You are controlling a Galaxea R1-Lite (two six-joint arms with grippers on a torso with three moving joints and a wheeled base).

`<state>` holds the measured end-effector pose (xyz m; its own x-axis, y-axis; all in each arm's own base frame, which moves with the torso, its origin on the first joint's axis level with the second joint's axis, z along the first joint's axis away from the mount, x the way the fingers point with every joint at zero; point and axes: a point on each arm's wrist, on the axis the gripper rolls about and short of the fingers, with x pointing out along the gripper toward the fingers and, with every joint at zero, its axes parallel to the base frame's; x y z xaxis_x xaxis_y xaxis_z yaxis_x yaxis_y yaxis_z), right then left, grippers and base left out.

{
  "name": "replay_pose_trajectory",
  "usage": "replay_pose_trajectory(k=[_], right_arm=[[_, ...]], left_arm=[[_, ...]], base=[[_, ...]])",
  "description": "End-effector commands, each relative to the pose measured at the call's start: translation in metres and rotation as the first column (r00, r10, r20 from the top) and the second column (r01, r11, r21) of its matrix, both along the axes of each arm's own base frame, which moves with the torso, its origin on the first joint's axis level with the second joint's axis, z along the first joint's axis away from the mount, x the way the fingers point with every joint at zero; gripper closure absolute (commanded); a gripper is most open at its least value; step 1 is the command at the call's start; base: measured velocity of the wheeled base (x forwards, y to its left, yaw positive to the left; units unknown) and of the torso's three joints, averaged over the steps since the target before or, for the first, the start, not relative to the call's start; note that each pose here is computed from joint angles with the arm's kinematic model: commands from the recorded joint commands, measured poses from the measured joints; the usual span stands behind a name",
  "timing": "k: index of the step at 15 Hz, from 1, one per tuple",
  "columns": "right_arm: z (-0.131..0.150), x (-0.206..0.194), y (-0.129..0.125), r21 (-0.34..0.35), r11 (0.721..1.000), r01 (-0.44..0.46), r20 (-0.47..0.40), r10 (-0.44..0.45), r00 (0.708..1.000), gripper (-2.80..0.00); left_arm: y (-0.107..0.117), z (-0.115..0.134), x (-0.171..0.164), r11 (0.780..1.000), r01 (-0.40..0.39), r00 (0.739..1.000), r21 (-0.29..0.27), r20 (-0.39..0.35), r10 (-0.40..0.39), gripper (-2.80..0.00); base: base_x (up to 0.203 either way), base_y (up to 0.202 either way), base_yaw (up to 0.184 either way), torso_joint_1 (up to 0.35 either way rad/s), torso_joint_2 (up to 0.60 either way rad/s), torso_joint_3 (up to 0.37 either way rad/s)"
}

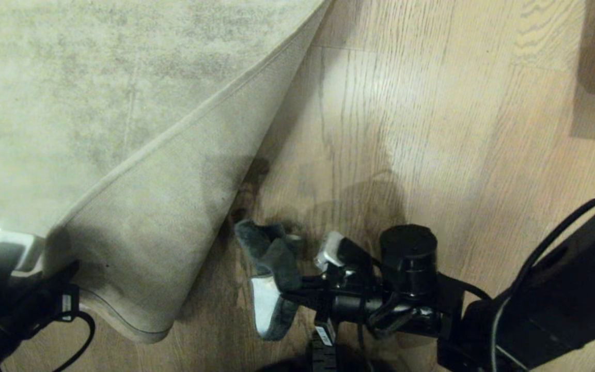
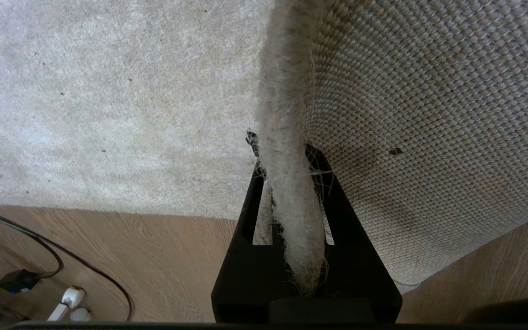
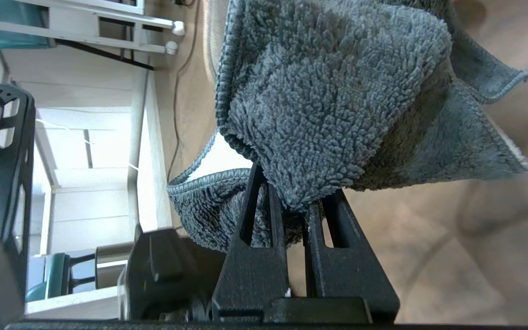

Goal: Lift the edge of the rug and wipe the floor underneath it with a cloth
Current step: Wipe the floor under the carpet with a rag

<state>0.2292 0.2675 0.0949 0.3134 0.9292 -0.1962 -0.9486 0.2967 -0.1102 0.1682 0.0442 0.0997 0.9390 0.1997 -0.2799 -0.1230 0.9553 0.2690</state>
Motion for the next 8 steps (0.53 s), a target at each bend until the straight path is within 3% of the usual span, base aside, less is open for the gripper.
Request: replay_pose_trajectory(k=[1,8], right_arm=[[-0.024,0.009,0.023,-0.022,0.999,-0.027,-0.019,0.027,0.999,0.0],[-0.05,0.035,0.056,0.012,1.0,-0.029,0.011,0.029,1.0,0.0]], left_arm=[[0.0,0.0,0.0,1.0,0.0,1.0,0.003,0.004,0.0,0.0],[0.0,0.0,0.0,1.0,-0.001,1.0,0.002,0.001,0.001,0.0]], base=[[0.0,0.0,0.0,0.0,0.0,0.0],[0.0,0.0,0.0,0.0,0.0,0.0]])
